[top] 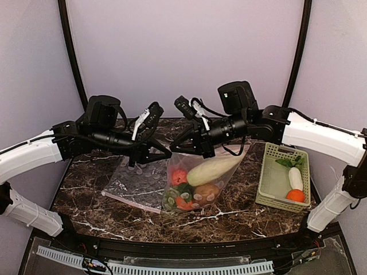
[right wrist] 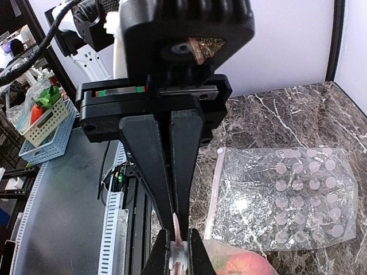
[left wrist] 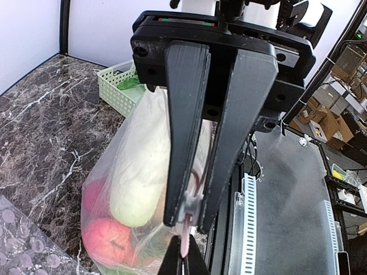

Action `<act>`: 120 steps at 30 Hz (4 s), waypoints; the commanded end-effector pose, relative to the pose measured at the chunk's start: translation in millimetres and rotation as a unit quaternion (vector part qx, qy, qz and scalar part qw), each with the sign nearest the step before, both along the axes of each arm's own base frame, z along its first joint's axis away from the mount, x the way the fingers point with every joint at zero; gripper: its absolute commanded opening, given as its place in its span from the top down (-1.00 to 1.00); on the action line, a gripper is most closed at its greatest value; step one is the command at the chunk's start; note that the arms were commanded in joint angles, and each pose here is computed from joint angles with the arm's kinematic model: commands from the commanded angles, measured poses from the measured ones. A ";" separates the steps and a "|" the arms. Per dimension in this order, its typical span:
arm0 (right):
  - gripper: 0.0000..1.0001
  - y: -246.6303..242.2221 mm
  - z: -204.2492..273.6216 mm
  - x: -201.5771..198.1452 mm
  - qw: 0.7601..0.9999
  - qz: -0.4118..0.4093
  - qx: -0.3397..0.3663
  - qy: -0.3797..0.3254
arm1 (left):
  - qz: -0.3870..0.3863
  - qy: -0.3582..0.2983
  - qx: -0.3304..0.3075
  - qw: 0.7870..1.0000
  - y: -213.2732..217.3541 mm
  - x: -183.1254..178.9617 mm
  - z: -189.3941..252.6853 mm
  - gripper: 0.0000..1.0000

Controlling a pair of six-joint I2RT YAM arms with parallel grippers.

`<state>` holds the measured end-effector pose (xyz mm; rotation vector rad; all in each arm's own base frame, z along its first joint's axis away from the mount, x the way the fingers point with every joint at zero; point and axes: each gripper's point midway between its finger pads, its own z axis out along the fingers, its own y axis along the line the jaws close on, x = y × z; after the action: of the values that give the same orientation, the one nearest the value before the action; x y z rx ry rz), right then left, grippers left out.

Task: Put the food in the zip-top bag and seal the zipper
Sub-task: Pass from the left arm to the right, then pass from the right arm to the left

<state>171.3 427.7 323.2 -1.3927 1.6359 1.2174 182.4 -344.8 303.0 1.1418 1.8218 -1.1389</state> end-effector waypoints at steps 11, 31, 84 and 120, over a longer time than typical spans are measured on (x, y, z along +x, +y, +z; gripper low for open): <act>1.00 -24.3 1.6 13.5 0.997 -0.073 -0.020 -0.017 | 0.059 -0.025 0.013 0.998 22.2 11.6 8.6 0.99; 1.00 -47.2 -5.5 24.2 0.993 -0.107 -0.041 -0.014 | 0.070 -0.033 0.018 0.997 31.5 12.8 16.1 0.99; 1.00 -35.1 10.7 -2.0 0.999 -0.030 -0.015 0.031 | -0.062 0.041 -0.064 0.995 -34.9 7.4 36.7 0.00; 1.00 -55.4 1.3 6.2 0.995 -0.081 -0.048 0.014 | -0.020 -0.016 -0.066 0.997 -15.0 5.0 49.5 0.99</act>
<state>175.5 391.6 324.5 -1.3069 1.7648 1.1520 188.4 -374.9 332.9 1.1394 1.7482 -1.2966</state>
